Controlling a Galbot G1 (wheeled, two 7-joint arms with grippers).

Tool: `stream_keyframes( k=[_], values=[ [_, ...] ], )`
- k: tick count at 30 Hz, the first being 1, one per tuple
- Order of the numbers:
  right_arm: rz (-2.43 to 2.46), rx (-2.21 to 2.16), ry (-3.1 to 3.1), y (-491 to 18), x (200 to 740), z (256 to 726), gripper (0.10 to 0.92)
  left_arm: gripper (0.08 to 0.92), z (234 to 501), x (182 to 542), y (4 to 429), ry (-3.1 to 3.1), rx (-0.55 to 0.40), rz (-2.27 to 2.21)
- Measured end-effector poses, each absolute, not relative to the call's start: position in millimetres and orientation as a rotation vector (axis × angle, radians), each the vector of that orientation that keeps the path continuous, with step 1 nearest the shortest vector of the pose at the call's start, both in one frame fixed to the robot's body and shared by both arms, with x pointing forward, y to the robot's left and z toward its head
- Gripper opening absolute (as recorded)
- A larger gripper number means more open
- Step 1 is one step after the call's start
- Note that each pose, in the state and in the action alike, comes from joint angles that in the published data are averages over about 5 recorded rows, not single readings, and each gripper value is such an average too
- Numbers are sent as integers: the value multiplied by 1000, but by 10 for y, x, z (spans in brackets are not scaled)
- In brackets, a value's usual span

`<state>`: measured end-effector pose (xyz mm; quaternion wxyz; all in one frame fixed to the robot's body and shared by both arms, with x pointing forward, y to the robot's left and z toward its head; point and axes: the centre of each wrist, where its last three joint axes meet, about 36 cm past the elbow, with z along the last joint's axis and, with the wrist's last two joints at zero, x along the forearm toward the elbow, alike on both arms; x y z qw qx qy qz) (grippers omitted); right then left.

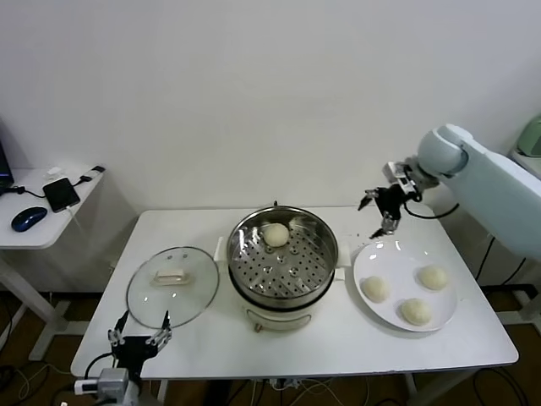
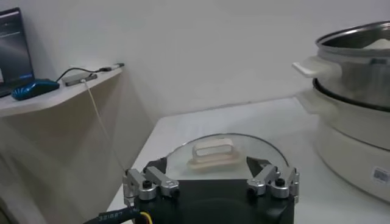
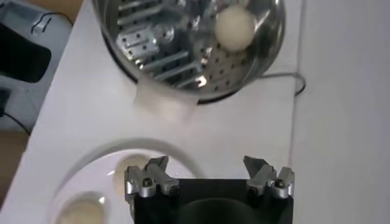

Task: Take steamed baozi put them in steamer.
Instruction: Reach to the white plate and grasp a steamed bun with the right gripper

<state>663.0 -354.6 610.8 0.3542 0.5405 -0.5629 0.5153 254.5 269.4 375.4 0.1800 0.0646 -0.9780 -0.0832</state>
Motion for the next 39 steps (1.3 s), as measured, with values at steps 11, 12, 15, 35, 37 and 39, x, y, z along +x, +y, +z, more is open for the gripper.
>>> stream_keyframes(
  k=[11,12,15,35,37,39],
  values=[
    [1258,1360,-1385,-3539,6445,5324,823,823,3817,2507,2673,-2762,158,-230],
    [1252,1360,-1380,-3533,6430,5263,823,823,3816,2505,2673,-2761,158,-231],
    [1236,1358,-1371,-3525,6392,5096,823,823,3815,2499,2681,-2759,160,-234],
    [1207,1317,-1369,-3519,6360,4604,823,823,3796,2469,2704,-2748,164,-243],
    [1203,1313,-1367,-3528,6361,4580,823,823,3792,2468,2704,-2747,164,-243],
    [1199,1309,-1366,-3538,6364,4558,823,823,3790,2470,2702,-2747,163,-244]
  ],
)
